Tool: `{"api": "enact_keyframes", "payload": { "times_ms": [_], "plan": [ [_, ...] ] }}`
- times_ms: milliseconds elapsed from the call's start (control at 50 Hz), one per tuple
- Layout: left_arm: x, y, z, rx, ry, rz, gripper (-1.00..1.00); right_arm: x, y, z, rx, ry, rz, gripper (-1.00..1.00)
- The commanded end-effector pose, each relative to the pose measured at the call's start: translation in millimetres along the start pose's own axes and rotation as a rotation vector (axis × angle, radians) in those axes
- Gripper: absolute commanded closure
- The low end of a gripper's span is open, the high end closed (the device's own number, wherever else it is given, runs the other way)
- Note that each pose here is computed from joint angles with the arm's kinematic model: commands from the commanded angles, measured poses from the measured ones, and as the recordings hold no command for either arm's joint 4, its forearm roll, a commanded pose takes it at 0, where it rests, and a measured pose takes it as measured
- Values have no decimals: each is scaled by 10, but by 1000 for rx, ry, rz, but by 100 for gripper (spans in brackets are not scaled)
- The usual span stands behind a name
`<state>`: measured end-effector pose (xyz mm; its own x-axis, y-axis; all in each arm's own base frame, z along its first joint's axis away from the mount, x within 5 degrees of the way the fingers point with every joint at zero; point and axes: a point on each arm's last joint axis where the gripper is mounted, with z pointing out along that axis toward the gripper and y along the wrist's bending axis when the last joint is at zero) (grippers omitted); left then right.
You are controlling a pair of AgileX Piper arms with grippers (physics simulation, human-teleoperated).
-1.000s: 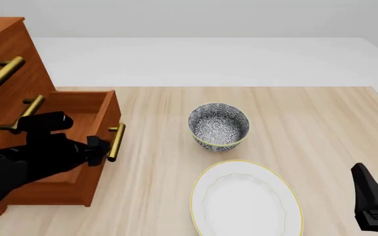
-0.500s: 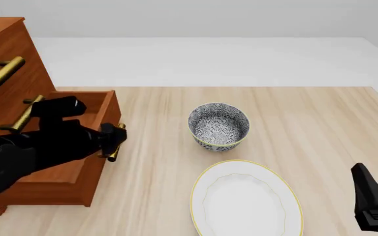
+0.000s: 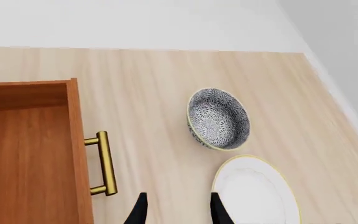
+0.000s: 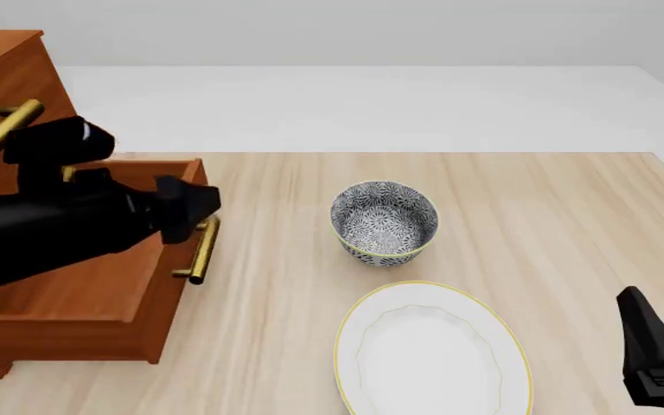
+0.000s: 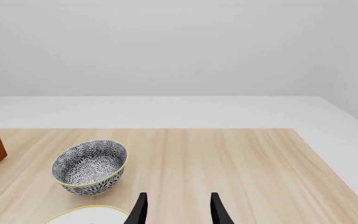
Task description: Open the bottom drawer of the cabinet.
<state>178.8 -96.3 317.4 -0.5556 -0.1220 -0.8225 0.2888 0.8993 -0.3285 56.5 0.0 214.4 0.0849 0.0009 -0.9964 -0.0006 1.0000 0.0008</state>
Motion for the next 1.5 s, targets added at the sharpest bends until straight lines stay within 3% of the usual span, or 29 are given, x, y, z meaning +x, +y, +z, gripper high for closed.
{"api": "enact_keyframes", "payload": {
  "times_ms": [20,200,380,680,1140,1360,1500],
  "plan": [
    [-81,-48,-294,29,-52,7,-100,0,0,0,0,0,0,-100],
    [-54,-9,-441,22,-72,6,-100,0,0,0,0,0,0,-100],
    [-59,49,-844,3,-140,-2,-100,0,0,0,0,0,0,-100],
    [-15,65,-1246,6,-200,-2,-100,0,0,0,0,0,0,-100],
    [76,93,-2011,-179,-300,21,-100,0,0,0,0,0,0,-100],
    [143,37,-2282,-207,-317,41,-100,0,0,0,0,0,0,-100],
    [323,60,-2367,-192,-273,30,-100,0,0,0,0,0,0,-100]
  ]
}}
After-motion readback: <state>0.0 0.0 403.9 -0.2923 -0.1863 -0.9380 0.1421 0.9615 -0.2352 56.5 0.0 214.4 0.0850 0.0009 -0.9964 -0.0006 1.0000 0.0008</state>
